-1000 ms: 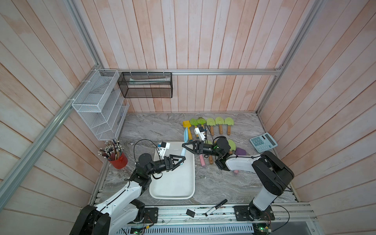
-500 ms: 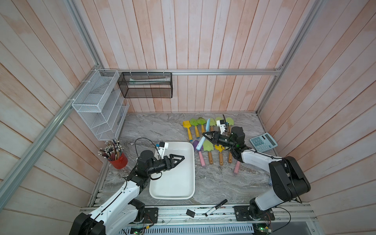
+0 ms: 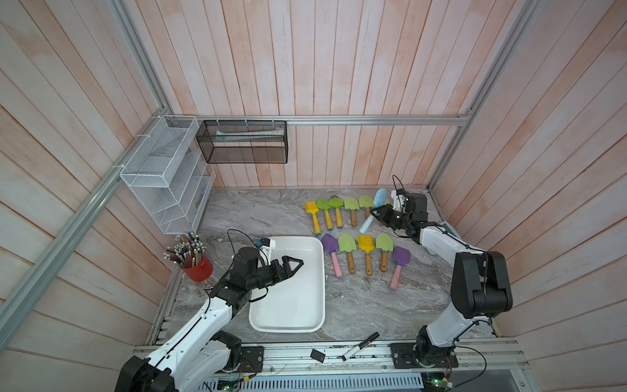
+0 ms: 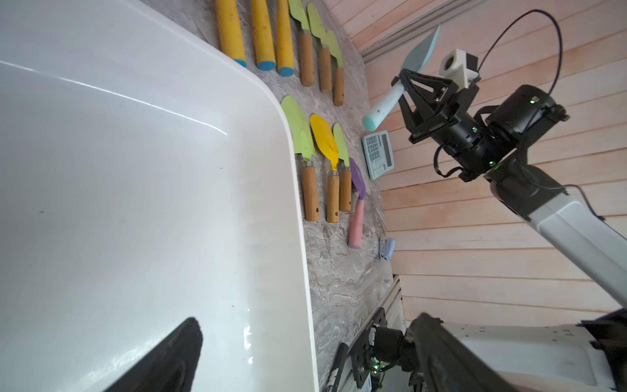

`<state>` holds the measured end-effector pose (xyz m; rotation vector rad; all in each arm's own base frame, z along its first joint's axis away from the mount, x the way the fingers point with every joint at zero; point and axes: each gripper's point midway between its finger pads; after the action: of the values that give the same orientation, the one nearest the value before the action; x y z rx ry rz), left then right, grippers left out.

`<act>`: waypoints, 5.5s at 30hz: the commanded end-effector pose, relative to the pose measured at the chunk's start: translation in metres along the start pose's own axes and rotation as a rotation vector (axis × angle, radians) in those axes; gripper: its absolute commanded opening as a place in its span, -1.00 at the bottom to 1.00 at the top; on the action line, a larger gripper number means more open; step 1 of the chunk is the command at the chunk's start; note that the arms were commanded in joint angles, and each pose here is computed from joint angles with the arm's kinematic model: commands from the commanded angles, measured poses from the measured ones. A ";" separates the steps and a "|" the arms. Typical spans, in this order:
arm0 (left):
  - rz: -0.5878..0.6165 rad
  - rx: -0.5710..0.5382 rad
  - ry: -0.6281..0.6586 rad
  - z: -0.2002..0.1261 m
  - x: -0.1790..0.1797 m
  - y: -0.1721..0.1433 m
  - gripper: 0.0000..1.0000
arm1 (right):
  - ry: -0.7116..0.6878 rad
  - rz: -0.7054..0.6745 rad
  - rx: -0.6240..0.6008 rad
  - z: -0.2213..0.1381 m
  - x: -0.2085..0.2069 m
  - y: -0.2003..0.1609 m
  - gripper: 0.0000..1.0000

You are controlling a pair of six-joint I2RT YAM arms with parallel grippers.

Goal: Take the shovel out of the storage box
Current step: Place the shovel at the center of the board, then reset both arms

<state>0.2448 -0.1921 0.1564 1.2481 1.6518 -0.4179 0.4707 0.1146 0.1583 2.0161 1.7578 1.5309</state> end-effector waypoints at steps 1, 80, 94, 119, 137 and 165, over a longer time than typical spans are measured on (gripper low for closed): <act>0.043 -0.070 0.093 -0.011 0.006 0.014 1.00 | -0.182 -0.025 0.015 -0.003 -0.046 0.009 -0.85; 0.137 -0.494 0.508 -0.062 0.056 0.098 1.00 | -0.642 -0.149 -0.051 -0.027 -0.129 0.044 -0.04; 0.122 -0.775 0.697 -0.119 0.109 0.176 1.00 | -0.755 -0.286 -0.150 -0.064 -0.098 -0.011 0.44; 0.445 -0.707 0.714 -0.073 0.160 0.204 1.00 | -0.755 -0.541 -0.413 -0.094 -0.116 -0.024 0.49; 0.546 -0.756 0.530 -0.064 0.138 0.225 1.00 | -0.755 -0.602 -0.556 -0.122 -0.109 -0.027 0.48; 0.687 -0.833 0.468 -0.062 0.132 0.200 1.00 | -0.553 -0.659 -0.579 -0.115 -0.108 -0.041 0.48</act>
<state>0.3940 0.0018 0.1263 1.1957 1.4125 0.8898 0.3748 -0.0239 0.1205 1.2750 1.3048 0.9303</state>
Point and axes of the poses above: each gripper's point midway between its finger pads, its own z axis out along the fingers, its own x axis along the line the jaws close on, y = z × x, and after that the axes turned 9 degrees about -z, right-handed
